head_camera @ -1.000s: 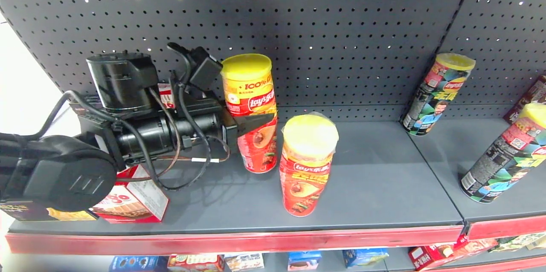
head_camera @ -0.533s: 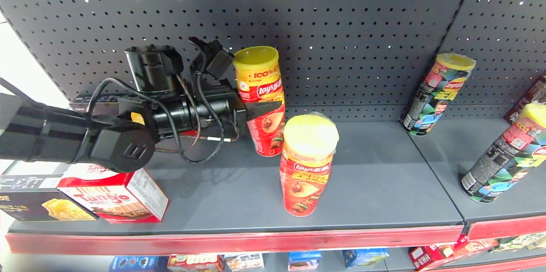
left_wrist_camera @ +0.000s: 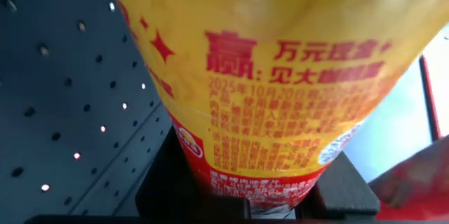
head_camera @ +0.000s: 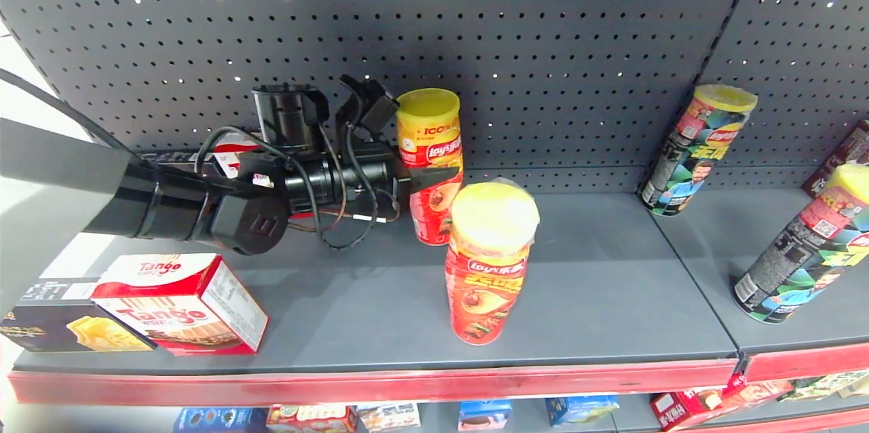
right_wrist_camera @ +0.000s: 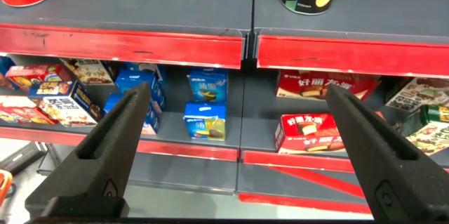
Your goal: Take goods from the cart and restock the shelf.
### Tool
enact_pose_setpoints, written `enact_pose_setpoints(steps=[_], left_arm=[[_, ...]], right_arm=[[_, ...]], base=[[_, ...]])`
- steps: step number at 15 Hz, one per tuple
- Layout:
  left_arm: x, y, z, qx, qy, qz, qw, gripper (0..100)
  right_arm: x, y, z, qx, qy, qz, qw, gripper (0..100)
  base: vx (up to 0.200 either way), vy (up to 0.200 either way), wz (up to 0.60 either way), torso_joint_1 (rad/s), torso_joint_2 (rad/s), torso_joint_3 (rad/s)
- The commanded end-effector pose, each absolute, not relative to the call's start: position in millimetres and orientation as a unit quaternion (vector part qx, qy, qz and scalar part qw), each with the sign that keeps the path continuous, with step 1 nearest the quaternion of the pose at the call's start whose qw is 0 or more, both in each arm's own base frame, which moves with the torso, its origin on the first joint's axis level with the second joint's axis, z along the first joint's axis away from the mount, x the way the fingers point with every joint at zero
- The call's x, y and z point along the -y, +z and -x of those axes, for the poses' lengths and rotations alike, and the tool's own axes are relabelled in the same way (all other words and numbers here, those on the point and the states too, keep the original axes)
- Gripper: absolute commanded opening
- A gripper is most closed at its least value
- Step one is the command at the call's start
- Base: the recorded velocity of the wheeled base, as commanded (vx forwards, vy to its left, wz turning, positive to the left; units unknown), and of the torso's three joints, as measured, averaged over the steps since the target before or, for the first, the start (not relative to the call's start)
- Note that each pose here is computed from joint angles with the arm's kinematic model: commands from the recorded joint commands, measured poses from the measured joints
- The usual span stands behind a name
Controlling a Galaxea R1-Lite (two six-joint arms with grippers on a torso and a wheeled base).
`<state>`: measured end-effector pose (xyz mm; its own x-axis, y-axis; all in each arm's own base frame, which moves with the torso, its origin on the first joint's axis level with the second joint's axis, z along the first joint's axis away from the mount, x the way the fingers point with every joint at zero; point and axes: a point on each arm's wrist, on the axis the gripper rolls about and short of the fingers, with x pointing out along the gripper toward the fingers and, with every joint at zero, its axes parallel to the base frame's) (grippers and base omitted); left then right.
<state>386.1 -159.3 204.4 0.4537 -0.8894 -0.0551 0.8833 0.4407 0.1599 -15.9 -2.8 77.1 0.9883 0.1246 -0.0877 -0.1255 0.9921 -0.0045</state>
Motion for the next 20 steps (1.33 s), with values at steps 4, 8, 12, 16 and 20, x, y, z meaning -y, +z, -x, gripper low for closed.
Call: enact_pose_setpoints(steps=[4,8,12,16,20], left_arm=[[171.4,204.9,-409.7,0.022,-0.525,-0.084,0.847,0],[174.1,192.0,-416.7,0.021,-0.526,-0.101,0.844,0],[176.5,188.2,-423.2,0.024,-0.525,-0.102,0.844,0],[177.8,184.4,-424.6,0.021,-0.526,-0.102,0.844,100],[170.1,186.4,-414.6,0.006,-0.503,-0.103,0.858,100]], right_arm=[[2.8,77.2,15.7,-0.045,0.063,0.005,0.997,100],[2.8,77.2,15.7,-0.045,0.063,0.005,0.997,100],[2.8,77.1,15.7,-0.046,0.063,0.005,0.997,100],[2.8,77.1,15.7,-0.046,0.063,0.005,0.997,100],[2.8,77.2,15.7,-0.045,0.063,0.005,0.997,100]], base=[[0.000,0.000,0.00,0.000,0.00,0.000],[0.000,0.000,0.00,0.000,0.00,0.000],[0.000,0.000,0.00,0.000,0.00,0.000],[0.000,0.000,0.00,0.000,0.00,0.000],[0.000,0.000,0.00,0.000,0.00,0.000]])
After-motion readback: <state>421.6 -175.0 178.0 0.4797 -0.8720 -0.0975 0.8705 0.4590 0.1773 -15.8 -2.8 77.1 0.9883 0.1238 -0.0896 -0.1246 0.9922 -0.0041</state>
